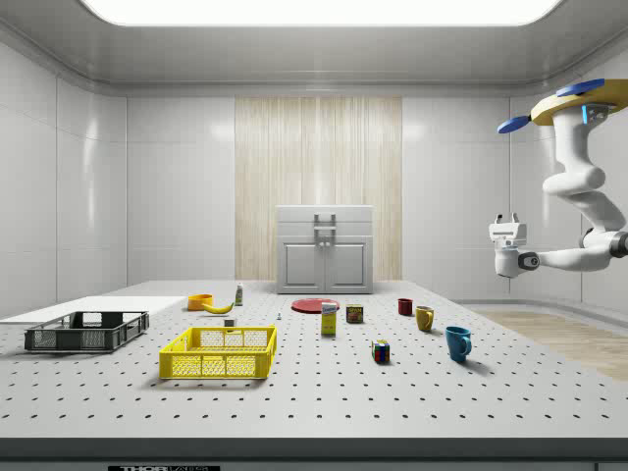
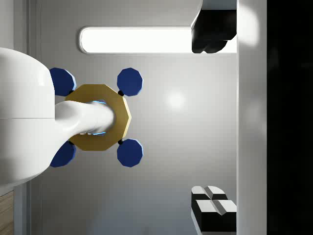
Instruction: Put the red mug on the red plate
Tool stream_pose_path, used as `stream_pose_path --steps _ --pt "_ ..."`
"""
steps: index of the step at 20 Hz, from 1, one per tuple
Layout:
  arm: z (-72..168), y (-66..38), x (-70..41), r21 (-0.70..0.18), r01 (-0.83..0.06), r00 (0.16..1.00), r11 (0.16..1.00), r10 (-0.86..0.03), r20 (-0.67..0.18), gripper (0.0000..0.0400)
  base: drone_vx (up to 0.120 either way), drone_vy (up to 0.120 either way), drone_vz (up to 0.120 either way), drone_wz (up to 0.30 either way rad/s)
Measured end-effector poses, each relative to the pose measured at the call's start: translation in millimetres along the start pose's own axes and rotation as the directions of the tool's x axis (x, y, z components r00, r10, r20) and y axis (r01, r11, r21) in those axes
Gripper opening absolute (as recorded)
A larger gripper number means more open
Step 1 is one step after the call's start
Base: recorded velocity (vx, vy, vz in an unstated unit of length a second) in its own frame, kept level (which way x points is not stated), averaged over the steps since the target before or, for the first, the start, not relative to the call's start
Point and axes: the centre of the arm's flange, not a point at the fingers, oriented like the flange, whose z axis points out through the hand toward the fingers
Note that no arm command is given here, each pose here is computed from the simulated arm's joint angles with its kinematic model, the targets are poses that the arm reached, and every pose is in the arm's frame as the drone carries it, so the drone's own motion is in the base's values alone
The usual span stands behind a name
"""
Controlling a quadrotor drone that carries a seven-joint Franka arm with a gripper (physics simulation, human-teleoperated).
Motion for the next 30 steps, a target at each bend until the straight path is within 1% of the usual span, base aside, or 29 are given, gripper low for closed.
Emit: stream_pose_path --steps 3,8,13,18,24,30 --pt "-22.6 2.3 -2.2 0.002 0.000 1.000 1.000 0.000 -0.002 0.0400 0.120 -0.120 0.000 0.000" --pt "-55.7 2.0 -1.9 0.004 0.000 1.000 1.000 0.000 -0.004 0.0400 0.120 -0.120 0.000 0.000" --pt "-78.1 0.7 -0.7 0.007 0.000 1.000 1.000 0.000 -0.007 0.0400 0.120 -0.120 0.000 0.000" --pt "-88.3 0.2 -0.3 0.010 0.000 1.000 1.000 0.000 -0.010 0.0400 0.120 -0.120 0.000 0.000" --pt "-92.3 0.2 -0.3 0.013 0.000 1.000 1.000 0.000 -0.013 0.0400 0.120 -0.120 0.000 0.000" --pt "-93.2 0.4 -0.6 0.016 0.000 1.000 1.000 0.000 -0.017 0.0400 0.007 -0.120 0.000 0.000"
